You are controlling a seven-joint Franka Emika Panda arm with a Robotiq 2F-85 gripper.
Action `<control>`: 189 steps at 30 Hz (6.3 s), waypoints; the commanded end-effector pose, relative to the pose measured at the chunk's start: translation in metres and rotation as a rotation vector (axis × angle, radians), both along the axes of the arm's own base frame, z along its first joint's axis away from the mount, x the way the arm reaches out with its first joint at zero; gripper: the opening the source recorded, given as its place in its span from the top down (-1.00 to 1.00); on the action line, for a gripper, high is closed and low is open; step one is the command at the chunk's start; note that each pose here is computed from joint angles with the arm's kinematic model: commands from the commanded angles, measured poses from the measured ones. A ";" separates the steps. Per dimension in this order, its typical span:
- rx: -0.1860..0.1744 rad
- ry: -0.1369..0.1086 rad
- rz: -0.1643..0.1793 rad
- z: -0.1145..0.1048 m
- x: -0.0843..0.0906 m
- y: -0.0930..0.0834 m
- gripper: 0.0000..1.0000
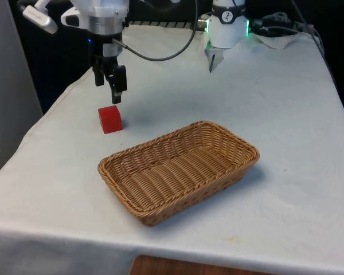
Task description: Pick up the cube and place it into the basket.
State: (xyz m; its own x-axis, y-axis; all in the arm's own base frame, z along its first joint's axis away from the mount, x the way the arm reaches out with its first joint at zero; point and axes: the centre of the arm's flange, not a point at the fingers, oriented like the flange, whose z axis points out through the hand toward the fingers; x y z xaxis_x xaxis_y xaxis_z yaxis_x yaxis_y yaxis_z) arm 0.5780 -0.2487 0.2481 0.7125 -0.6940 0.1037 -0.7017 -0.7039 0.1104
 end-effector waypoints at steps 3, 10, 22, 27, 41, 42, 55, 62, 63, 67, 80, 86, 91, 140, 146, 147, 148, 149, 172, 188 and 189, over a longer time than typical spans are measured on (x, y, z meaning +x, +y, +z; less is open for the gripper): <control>-0.004 -0.011 -0.027 -0.006 0.002 0.000 -1.00; -0.022 -0.006 -0.061 -0.014 0.002 -0.001 -1.00; -0.048 -0.034 -0.141 -0.031 0.003 -0.003 -1.00; -0.058 -0.042 -0.165 -0.037 0.002 -0.005 -1.00; -0.074 -0.062 -0.228 -0.052 0.003 -0.004 -1.00; -0.075 -0.064 -0.232 -0.052 0.004 -0.003 -1.00; -0.079 -0.085 -0.285 -0.059 0.005 0.001 -1.00; -0.073 -0.101 -0.316 -0.062 0.005 0.001 -1.00; -0.072 -0.104 -0.320 -0.062 0.005 0.001 -1.00; -0.063 -0.114 -0.335 -0.064 0.005 0.001 -1.00; -0.043 -0.146 -0.378 -0.073 0.003 0.002 -1.00; -0.050 -0.154 -0.387 -0.076 -0.002 0.000 -1.00; -0.061 -0.144 -0.388 -0.077 -0.003 -0.002 -1.00; -0.053 -0.147 -0.381 -0.078 -0.010 0.000 0.99; -0.061 -0.142 -0.383 -0.076 -0.008 -0.002 0.99; -0.059 -0.147 -0.381 -0.068 -0.009 -0.002 0.99; -0.061 -0.147 -0.380 -0.066 -0.009 -0.002 0.99; -0.062 -0.148 -0.381 -0.064 -0.008 -0.002 0.99; -0.052 -0.177 -0.353 0.000 -0.002 -0.004 0.99; -0.039 -0.198 -0.331 0.042 0.001 -0.007 0.99; -0.039 -0.198 -0.330 0.044 0.001 -0.007 0.99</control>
